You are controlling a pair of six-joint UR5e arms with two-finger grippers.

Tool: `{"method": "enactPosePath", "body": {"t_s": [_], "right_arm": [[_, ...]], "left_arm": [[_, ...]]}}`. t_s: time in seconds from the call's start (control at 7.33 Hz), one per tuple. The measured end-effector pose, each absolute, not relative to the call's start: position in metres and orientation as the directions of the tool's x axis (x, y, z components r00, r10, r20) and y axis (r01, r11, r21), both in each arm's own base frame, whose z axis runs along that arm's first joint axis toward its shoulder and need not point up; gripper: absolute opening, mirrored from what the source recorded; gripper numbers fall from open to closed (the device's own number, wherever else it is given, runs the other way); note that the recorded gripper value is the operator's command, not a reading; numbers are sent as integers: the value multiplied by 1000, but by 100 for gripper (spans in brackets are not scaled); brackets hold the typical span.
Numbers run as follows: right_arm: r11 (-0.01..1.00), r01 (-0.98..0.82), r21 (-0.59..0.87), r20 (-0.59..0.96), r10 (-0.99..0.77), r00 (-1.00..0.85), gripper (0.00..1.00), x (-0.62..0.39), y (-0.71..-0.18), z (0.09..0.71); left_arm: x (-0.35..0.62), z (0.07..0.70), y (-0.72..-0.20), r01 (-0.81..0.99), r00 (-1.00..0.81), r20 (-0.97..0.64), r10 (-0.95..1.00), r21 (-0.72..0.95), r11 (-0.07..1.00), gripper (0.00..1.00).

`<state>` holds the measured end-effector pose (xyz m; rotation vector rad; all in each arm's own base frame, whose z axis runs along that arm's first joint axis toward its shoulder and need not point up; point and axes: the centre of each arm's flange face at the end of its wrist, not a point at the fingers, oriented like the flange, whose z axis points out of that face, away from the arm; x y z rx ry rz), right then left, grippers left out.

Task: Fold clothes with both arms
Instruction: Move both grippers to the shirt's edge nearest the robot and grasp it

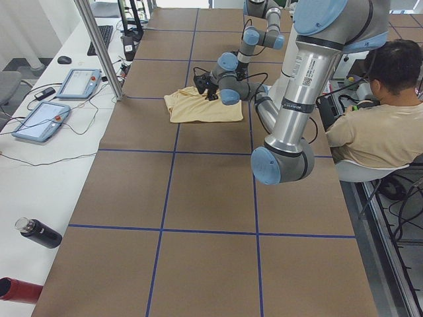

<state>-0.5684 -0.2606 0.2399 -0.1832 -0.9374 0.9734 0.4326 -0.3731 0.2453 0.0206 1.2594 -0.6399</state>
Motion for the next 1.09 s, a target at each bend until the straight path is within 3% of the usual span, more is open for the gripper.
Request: {"method": "enactPosePath", "body": {"t_s": [0.41, 1.09], "right_arm": [[594, -607, -528, 602, 766, 225, 0, -557, -246, 239], [600, -601, -528, 604, 763, 231, 0, -558, -241, 239]], "left_arm": [[481, 300, -275, 463, 221, -820, -528, -388, 797, 54], [516, 312, -219, 417, 250, -753, -608, -483, 770, 52]]}}
